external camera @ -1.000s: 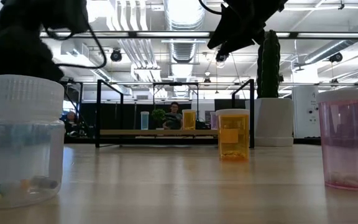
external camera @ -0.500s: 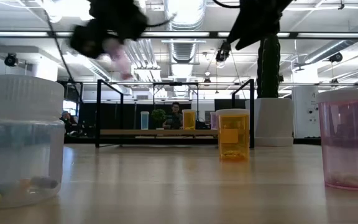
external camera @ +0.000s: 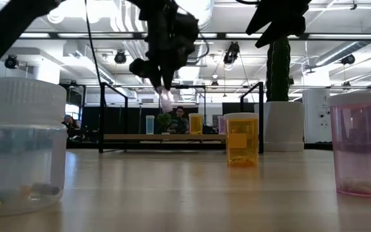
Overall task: Pick and place medicine bottles onto shelf by color
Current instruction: Put the left pink pill bottle on the shelf
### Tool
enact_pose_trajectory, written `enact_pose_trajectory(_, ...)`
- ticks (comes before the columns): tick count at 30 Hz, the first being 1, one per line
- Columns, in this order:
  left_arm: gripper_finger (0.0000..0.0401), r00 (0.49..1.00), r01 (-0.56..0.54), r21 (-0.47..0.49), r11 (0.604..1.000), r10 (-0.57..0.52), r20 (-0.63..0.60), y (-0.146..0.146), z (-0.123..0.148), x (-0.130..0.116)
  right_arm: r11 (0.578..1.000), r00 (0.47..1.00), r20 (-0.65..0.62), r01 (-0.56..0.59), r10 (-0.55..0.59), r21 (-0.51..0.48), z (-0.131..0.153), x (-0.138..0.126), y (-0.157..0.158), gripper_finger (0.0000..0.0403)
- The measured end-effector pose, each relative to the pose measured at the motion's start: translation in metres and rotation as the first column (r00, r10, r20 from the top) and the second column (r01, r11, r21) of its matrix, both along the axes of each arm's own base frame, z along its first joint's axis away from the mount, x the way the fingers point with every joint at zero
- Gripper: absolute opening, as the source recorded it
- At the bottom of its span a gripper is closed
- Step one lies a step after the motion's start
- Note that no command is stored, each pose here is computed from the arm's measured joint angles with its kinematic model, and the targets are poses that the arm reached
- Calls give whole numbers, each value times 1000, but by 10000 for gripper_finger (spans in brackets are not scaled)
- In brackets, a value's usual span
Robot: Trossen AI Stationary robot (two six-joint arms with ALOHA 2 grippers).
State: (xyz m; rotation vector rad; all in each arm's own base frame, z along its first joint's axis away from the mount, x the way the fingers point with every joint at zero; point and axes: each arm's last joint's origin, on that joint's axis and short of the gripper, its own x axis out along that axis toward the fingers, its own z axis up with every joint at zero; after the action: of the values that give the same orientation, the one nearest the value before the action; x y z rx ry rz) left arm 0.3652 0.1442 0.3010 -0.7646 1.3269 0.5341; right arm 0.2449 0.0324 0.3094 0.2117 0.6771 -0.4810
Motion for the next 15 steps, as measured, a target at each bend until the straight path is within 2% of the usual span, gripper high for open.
enact_pose_trajectory(7,118,993,-45,-12,999,44,-110,46,-21,-16,1000,1000,2,4,-5,29,-3,2,7,304)
enact_pose_trajectory(15,118,982,-69,36,997,74,-174,65,-29,-28,999,1000,9,18,-18,41,-3,2,7,304)
